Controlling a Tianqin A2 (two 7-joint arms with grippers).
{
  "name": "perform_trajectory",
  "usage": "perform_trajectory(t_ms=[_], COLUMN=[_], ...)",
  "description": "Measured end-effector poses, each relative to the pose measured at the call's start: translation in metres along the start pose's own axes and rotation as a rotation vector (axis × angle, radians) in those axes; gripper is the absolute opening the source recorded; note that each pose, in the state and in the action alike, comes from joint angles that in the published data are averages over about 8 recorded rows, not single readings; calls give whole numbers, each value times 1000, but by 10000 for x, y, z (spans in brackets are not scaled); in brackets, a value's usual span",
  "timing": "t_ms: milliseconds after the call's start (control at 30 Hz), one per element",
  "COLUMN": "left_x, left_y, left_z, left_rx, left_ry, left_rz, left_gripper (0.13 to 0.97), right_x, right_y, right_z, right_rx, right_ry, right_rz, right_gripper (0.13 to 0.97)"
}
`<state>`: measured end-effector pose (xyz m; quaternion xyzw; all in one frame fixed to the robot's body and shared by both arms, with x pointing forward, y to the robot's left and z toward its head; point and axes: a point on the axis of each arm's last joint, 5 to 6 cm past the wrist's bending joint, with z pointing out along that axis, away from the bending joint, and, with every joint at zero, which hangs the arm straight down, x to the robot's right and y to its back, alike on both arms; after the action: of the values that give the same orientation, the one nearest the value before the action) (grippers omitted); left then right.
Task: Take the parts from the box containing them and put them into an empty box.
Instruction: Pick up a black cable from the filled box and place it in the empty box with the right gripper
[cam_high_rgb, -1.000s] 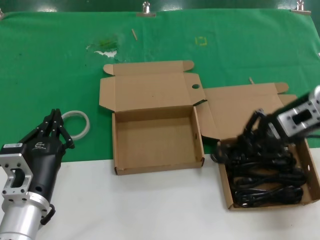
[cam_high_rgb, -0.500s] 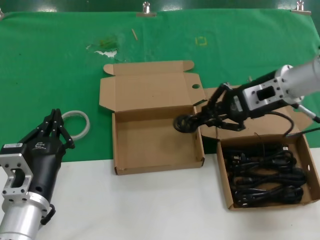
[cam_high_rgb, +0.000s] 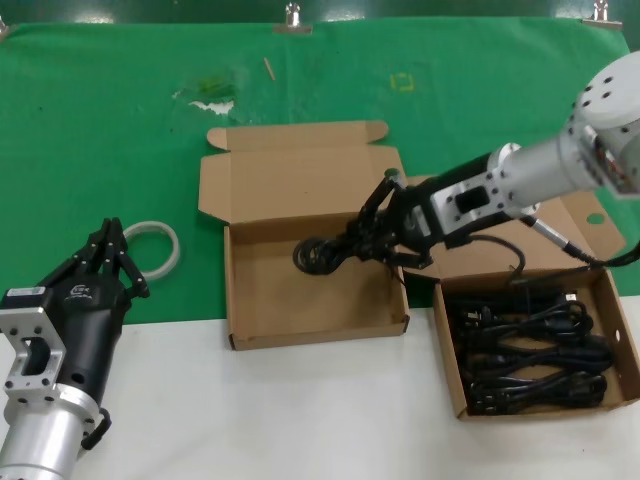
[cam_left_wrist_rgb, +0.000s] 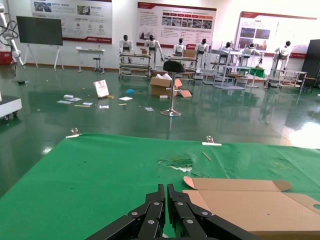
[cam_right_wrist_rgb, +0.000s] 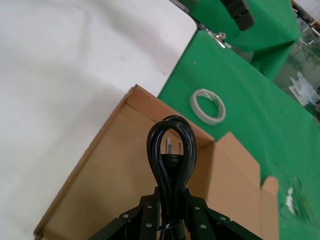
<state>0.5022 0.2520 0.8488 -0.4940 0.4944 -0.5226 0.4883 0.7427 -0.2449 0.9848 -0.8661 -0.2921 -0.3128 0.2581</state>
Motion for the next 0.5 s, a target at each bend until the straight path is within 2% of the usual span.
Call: perform_trajectory(t_ms=[500], left_x=[0], left_y=[0], left_z=[0], left_rx=[0], left_ry=[0], left_rz=[0], left_gripper=[156], right_x=[-132], right_y=[-195], right_z=[512], right_rx=[-3], right_ry=[-33], right_rz=[-4], right_gripper=[214])
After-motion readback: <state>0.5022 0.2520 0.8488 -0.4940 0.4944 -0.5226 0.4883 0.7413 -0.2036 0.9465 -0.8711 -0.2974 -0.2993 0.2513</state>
